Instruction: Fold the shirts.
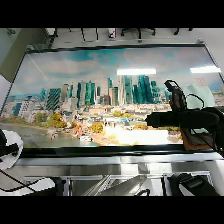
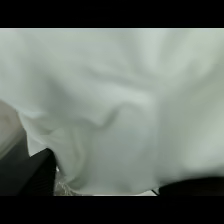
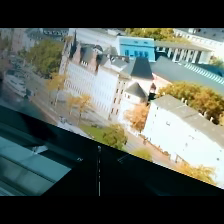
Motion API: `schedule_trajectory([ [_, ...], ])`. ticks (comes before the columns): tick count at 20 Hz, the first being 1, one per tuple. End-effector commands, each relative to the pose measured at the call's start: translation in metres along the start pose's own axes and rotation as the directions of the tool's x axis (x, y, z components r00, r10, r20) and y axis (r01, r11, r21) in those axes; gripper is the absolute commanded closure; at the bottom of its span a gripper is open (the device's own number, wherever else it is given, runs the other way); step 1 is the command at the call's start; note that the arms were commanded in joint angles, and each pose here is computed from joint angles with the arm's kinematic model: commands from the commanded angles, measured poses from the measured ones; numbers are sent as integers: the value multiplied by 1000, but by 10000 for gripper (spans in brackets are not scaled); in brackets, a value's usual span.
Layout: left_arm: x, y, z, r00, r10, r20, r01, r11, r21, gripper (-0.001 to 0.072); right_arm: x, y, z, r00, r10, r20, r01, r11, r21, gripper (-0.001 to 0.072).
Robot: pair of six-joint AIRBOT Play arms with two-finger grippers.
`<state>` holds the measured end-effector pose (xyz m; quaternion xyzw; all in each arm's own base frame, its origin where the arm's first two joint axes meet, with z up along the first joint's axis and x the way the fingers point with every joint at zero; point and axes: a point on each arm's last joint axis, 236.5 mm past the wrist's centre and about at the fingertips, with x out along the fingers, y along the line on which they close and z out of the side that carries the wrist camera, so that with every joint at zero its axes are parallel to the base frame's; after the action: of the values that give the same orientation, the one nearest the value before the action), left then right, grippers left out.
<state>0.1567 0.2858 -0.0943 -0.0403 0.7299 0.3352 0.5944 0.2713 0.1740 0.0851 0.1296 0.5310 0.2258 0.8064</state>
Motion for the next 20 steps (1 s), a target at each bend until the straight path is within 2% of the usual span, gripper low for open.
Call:
schedule_trajectory([
  [1,18,-5,19,1000,-13,6,13,1000,28,550,0,0,1,1000,1,6,-1,1000,1,693],
  [2,17,-3,21,1000,-9,-16,10,1000,25,694,1,0,1,1000,1,5,-1,1000,0,692],
  [5,-12,-4,37,999,-49,-11,48,998,-32,695,1,0,1,1000,1,5,-1,1000,0,693],
  [7,-64,-19,67,987,-109,118,116,992,-54,695,1,0,2,1000,2,6,-2,1000,1,693],
  [9,-136,-58,93,928,-246,279,266,963,-36,695,1,2,1,1000,9,5,-9,1000,4,693],
  [11,-227,-115,98,796,-445,410,461,885,65,695,0,11,1,999,46,4,-46,999,20,693],
  [12,-279,-149,91,701,-549,454,544,824,156,695,0,14,1,998,58,3,-58,998,26,693],
  [14,-369,-208,57,521,-714,467,628,692,356,695,0,15,1,998,65,3,-65,997,29,692],
  [15,-405,-234,32,454,-771,447,626,633,455,695,0,15,1,998,65,2,-65,997,30,692],
  [17,-440,-275,-16,406,-828,387,601,561,569,695,0,15,-1,998,65,-3,-65,997,30,692],
  [20,-440,-330,-75,448,-862,235,574,479,664,695,0,14,-1,998,61,-7,-61,998,29,691],
])
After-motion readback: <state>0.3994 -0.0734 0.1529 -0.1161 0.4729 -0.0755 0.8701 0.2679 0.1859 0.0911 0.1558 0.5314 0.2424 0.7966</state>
